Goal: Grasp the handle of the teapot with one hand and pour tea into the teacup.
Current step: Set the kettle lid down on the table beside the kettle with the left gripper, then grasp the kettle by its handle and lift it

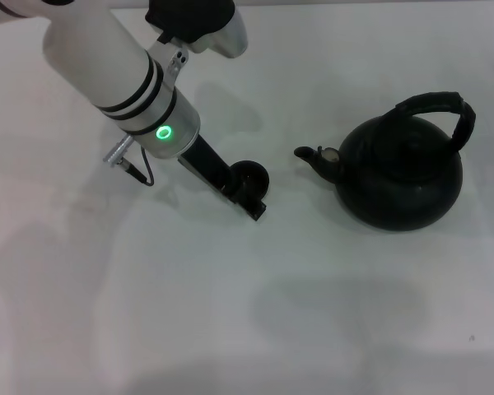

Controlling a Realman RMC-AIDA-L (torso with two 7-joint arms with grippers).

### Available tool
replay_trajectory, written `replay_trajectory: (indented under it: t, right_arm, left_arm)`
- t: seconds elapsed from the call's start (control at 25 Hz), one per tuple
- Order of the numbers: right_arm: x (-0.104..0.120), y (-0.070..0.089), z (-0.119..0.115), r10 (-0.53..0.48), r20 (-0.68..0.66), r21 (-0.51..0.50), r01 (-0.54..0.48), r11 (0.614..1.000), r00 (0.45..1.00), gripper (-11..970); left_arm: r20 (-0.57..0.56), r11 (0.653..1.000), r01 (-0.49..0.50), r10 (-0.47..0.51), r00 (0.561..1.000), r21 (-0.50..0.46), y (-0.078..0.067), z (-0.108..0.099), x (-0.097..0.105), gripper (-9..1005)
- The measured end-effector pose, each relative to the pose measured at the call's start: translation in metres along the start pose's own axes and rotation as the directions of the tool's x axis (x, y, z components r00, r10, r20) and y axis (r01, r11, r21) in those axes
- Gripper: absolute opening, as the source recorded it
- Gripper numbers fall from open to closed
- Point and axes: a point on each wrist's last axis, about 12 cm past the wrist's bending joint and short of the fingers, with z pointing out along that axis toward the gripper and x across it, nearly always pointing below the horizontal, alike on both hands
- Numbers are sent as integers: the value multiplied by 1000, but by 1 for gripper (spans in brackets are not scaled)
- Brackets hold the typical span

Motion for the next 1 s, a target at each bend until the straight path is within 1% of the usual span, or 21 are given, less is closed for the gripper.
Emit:
replay_trajectory:
  t: [0.12, 0.24, 0.36, 0.4, 0.44, 0.56, 0.72, 0.8, 0.88, 0.96, 1.0]
  right_arm:
    - [0, 0, -1, 0, -1, 2, 0, 1000, 1000, 780]
    - [1, -1, -1, 0, -2, 4, 0, 1000, 1000, 779]
    - [1, -1, -2, -1, -2, 4, 1, 1000, 1000, 779]
    - [1, -2, -2, -2, -2, 4, 2, 1000, 1000, 779]
    - [1, -2, -2, -3, -2, 5, 3, 1000, 1000, 779]
    - [0, -3, -3, -4, 5, 4, 4, 1000, 1000, 779]
    - [-2, -4, -5, -6, 28, 2, 6, 1000, 1000, 779]
    - [-3, -6, -8, -9, 41, 3, 9, 1000, 999, 779]
    - [-4, -8, -13, -15, 55, 0, 15, 1000, 998, 779]
    - [-5, -9, -16, -21, 69, -14, 22, 1000, 997, 779]
    - [-6, -10, -18, -26, 74, -29, 28, 999, 997, 779]
  left_arm:
    - [-20, 1000, -3, 3, 1000, 11, -1, -1, 2, 875]
    - [-9, 999, -17, 17, 1000, 33, -5, -6, 7, 874]
    - [60, 998, -29, 25, 998, 57, -7, -24, 11, 874]
    - [98, 998, -26, 21, 995, 59, -6, -34, 15, 874]
    - [115, 998, -24, 17, 993, 58, -4, -39, 18, 874]
    - [221, 999, -10, 1, 975, 38, 4, -60, 36, 876]
    - [317, 999, 42, -43, 947, 12, 15, -79, 62, 879]
    - [364, 997, 75, -76, 928, 15, 21, -88, 77, 879]
    - [422, 996, 86, -92, 902, 33, 26, -96, 91, 879]
    - [496, 996, 78, -94, 863, 53, 30, -105, 108, 879]
    - [545, 996, 68, -92, 834, 64, 32, -109, 117, 879]
